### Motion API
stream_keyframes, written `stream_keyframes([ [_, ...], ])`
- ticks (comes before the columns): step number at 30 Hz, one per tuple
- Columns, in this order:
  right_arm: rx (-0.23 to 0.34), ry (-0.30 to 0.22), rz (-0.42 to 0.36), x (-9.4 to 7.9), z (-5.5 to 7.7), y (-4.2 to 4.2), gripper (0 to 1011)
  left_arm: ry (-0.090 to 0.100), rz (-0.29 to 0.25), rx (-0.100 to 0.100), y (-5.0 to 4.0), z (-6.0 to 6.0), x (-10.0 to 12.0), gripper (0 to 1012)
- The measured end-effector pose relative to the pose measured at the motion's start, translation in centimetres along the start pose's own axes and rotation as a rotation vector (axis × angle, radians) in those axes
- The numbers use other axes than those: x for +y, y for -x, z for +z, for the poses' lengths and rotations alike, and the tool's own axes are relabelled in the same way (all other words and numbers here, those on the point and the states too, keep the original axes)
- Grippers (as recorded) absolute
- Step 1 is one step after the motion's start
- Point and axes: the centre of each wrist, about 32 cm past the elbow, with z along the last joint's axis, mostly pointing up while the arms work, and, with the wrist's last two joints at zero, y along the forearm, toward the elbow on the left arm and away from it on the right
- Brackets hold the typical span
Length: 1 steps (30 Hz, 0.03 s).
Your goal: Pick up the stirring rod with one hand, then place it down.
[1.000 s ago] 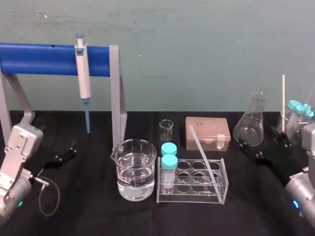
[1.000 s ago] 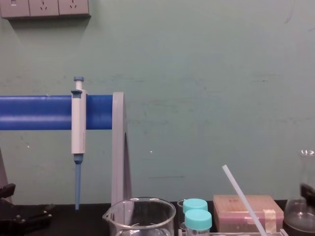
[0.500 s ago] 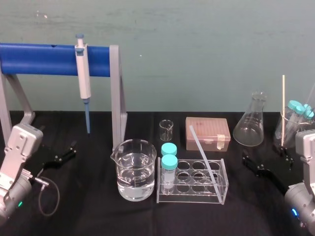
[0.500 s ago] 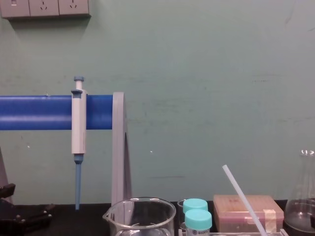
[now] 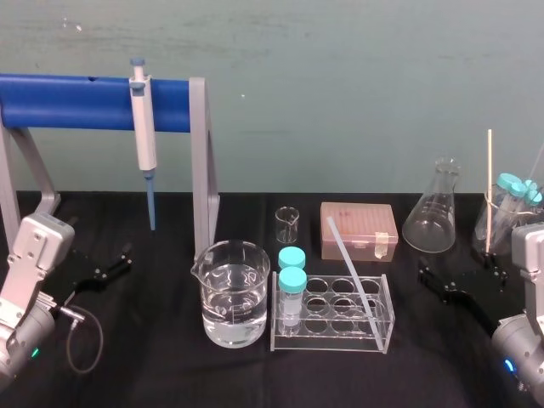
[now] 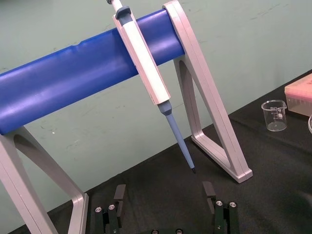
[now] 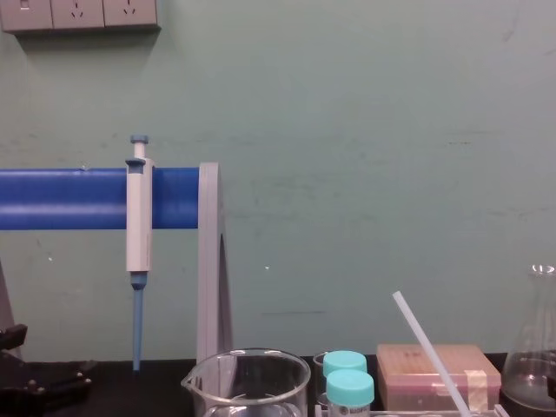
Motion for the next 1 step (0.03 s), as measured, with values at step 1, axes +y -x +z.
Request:
stream_keyframes([
  [1,0.0,0.0,0.0,0.0,0.0,0.0,1003,0.0,0.0,0.0,0.0,0.0,0.0,1000],
])
